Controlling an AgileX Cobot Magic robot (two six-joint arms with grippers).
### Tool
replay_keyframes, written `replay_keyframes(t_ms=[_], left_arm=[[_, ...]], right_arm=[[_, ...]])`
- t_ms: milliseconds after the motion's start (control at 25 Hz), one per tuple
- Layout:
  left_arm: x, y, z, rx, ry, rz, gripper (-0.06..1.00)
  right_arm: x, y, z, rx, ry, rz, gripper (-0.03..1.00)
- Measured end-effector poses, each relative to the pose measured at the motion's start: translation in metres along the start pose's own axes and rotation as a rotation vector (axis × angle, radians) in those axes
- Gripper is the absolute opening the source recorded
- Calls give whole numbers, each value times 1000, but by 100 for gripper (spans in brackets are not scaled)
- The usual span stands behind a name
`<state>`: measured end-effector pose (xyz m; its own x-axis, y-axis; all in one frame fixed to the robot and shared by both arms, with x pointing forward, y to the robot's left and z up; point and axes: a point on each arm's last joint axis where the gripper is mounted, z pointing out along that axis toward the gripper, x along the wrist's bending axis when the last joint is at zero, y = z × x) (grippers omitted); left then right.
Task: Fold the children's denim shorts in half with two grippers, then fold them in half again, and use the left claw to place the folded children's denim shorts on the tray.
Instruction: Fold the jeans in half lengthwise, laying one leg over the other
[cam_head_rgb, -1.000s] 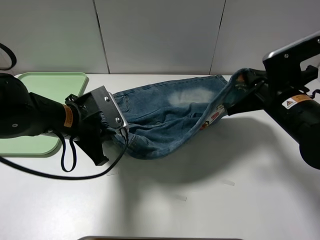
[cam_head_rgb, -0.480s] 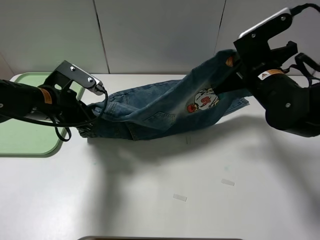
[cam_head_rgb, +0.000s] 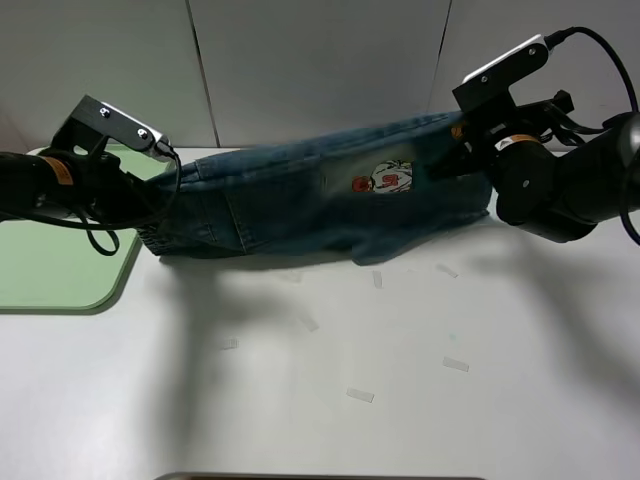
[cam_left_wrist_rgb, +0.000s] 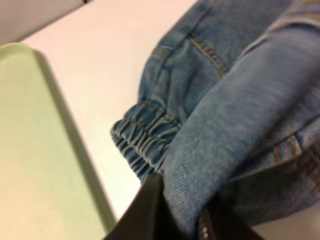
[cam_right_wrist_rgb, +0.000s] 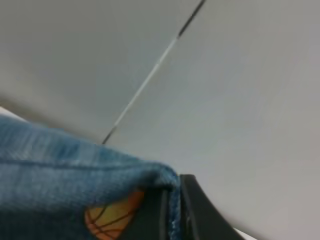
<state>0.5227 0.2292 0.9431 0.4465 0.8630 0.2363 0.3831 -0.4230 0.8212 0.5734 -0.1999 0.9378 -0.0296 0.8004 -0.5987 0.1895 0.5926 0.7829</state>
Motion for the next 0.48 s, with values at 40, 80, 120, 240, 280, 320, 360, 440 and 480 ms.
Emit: replay_keyframes(t_ms=[40,80,120,240,280,320,360,440,480], left_arm=[[2,-2,2,0,5,0,10],[3,-4,4,-3,7,2,10],[3,-5,7,-7,5,8,10],[1,-15,17,1,-7,36,10],[0,-18,20,4,-11,43,10],[-1,-22,24,13,-17,51,10],[-2,-25,27,19,-22,61,10],[-4,-29,31,18,-27,79,10],[-4,-30,32,16,-28,83,10]], right_arm=[[1,0,2,1,5,0,-1],[1,0,4,2,7,0,-1],[2,0,6,4,9,0,-1],[6,-2,9,8,19,-10,-1],[7,-3,10,9,23,-14,-1],[9,-5,11,14,27,-18,-1],[11,-8,12,20,31,-22,-1],[15,-13,13,34,39,-32,-1],[18,-16,14,42,44,-37,-1]])
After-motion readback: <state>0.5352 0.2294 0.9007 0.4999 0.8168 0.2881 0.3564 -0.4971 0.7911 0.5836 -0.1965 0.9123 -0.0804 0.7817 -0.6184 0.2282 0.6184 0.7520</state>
